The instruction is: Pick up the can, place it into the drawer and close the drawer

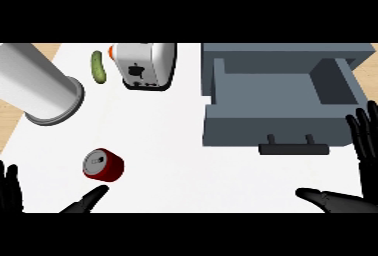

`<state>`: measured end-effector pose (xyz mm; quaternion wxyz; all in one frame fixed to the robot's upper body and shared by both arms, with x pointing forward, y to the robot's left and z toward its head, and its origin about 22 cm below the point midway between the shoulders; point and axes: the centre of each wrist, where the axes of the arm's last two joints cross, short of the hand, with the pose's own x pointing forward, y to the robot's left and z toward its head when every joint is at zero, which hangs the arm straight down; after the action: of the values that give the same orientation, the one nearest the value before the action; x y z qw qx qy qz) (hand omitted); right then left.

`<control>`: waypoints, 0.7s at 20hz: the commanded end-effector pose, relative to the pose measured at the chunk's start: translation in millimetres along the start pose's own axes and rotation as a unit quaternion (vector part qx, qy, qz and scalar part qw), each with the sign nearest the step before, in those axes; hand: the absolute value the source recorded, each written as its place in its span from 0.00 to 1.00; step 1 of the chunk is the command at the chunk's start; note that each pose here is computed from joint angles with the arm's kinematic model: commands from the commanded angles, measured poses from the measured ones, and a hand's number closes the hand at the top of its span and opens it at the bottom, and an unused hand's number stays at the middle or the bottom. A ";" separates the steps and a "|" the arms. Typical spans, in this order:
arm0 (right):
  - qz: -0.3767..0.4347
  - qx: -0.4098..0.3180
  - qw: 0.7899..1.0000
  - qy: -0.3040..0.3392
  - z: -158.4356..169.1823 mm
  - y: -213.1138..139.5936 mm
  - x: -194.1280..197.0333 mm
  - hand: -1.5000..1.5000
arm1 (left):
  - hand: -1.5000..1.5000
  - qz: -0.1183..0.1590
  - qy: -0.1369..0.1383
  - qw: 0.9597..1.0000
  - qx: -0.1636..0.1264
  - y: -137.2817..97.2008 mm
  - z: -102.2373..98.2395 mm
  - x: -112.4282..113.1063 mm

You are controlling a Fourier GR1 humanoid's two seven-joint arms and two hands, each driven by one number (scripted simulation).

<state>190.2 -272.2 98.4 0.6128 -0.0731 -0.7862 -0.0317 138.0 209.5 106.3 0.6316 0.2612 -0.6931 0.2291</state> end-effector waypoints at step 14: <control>0.011 0.004 1.000 -0.014 14.6 -11.1 -0.2 0.00 | 0.00 -0.028 0.057 0.998 0.012 -52.9 -1.6 -96.2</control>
<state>178.2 -280.2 105.9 0.6072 -0.0776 -0.7902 -0.0277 169.0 190.5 31.6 0.6651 0.2686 -0.6563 0.2338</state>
